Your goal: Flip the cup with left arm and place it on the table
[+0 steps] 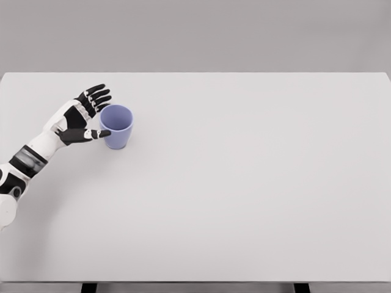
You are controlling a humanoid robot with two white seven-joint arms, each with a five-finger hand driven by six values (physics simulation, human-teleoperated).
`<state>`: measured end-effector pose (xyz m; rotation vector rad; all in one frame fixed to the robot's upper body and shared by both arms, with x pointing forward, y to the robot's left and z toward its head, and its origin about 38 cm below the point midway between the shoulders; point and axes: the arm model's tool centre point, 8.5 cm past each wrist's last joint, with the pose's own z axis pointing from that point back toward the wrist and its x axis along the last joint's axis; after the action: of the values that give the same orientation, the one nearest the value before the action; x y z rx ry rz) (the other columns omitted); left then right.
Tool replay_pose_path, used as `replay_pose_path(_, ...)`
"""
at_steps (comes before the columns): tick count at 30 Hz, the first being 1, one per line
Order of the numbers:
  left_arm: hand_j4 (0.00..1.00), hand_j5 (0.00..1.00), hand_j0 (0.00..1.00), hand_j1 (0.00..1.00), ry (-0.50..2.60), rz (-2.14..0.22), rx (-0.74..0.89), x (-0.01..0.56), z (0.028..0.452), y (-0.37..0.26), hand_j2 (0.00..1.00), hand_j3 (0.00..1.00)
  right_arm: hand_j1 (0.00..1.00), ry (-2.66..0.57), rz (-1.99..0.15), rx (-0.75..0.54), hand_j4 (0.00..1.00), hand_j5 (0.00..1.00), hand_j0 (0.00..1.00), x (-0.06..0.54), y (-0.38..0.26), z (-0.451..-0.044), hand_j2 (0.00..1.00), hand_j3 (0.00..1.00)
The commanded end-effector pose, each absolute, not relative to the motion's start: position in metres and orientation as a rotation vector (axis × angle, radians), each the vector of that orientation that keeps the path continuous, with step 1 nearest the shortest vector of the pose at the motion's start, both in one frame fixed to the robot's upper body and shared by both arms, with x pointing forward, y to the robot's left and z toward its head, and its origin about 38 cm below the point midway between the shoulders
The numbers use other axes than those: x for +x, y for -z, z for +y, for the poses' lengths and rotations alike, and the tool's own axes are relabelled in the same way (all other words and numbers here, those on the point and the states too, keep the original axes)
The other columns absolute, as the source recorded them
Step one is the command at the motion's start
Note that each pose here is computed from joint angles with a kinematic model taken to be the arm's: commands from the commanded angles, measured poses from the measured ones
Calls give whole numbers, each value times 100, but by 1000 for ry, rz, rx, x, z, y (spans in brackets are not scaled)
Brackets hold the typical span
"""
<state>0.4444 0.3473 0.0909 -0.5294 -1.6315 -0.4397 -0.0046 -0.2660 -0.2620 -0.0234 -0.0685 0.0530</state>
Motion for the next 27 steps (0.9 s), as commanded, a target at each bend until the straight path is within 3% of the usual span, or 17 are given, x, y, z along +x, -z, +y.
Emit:
replay_pose_path(1, 100, 100, 100, 100, 439, -1639, -524, 445, 351, -95, 100, 100, 100, -53, -68, -23, 100, 100, 100, -5, 262, -266, 100, 100)
replay_pose_path(8, 100, 100, 100, 100, 555, -1659, -380, 451, 400, -142, 100, 100, 100, -53, -68, -23, 100, 100, 100, -5, 262, -266, 100, 100)
replay_pose_path(12, 100, 100, 100, 100, 811, -1633, -210, 462, 407, -173, 100, 100, 100, -53, -68, -23, 100, 100, 100, -5, 262, -266, 100, 100)
replay_pose_path(19, 100, 100, 100, 100, 1017, -1788, -102, 455, 417, -231, 100, 100, 100, -53, -68, -23, 100, 100, 100, -5, 262, -266, 100, 100)
replay_pose_path(27, 100, 100, 100, 100, 1243, -1677, 17, 453, 412, -228, 100, 100, 100, -53, -68, -23, 100, 100, 100, -5, 262, -266, 100, 100)
